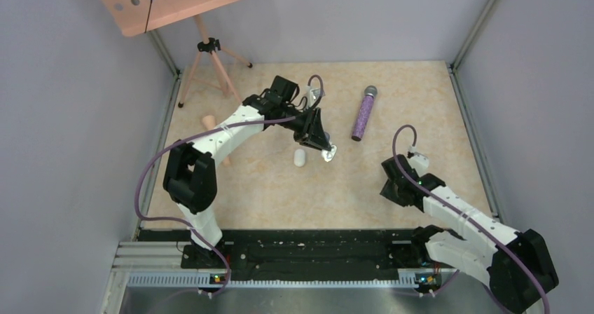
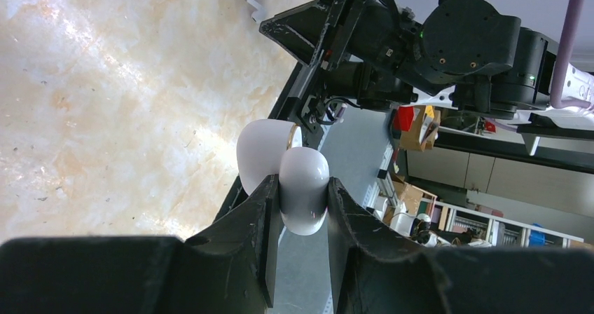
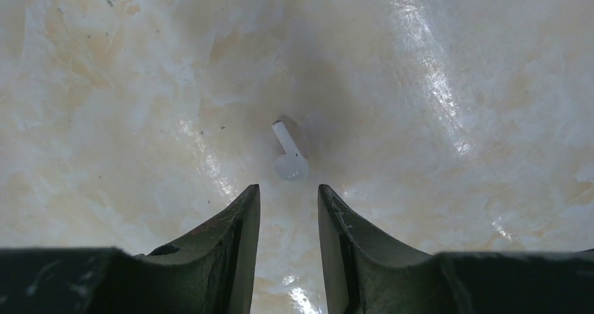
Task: Insert the wireless bluetooth earbuds into the charging case
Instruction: Pick up the earbud from the center of the board.
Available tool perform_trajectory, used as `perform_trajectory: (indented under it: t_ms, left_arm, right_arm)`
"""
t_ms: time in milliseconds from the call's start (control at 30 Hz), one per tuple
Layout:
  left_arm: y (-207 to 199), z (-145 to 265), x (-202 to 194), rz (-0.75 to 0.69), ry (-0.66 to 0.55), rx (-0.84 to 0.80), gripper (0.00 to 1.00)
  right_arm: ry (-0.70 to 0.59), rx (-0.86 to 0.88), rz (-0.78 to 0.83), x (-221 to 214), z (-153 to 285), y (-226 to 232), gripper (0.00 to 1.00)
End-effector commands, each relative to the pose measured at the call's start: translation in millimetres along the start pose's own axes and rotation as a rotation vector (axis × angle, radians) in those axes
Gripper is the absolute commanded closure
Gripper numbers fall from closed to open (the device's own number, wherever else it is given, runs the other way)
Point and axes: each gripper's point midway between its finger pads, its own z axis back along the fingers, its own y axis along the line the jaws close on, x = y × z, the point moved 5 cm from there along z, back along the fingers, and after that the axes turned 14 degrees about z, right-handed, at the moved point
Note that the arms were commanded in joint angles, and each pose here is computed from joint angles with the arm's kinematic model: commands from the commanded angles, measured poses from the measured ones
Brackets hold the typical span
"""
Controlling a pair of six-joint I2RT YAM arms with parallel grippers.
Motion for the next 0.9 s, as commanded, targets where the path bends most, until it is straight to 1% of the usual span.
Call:
perform_trajectory:
  t_ms: [0,233,400,767,867]
  left_arm:
    - [-15.9,4.6,-0.4,-0.072,-0.011,-0.045,1.0]
    - [-16.5,4.6,-0.7,-0.072,-0.009,-0.047,1.0]
    - [-16.5,4.5,-1.4,-0.073,-0.008,-0.047,1.0]
    - [-16.5,5.2,-3.3,-0.076,-0.004,-0.049,1.0]
    - [-16.0,5.6,-3.9,-0.077,-0.004,-0.048,1.0]
  right_arm:
    - [-0.022,0.004,0.035,6.6,-4.0,2.3,0.65]
    - [-0.024,-0.021,0.083,4.3,-13.1,-0.9,0.69]
    - [-0.01,-0.032,0.105,1.1,-18.3,-1.3,0.71]
    - [-0.021,-0.047,0.12,2.5,-23.0,-1.9,0.74]
    - [-0.023,-0.045,0.125,3.7,-22.7,-1.3,0.78]
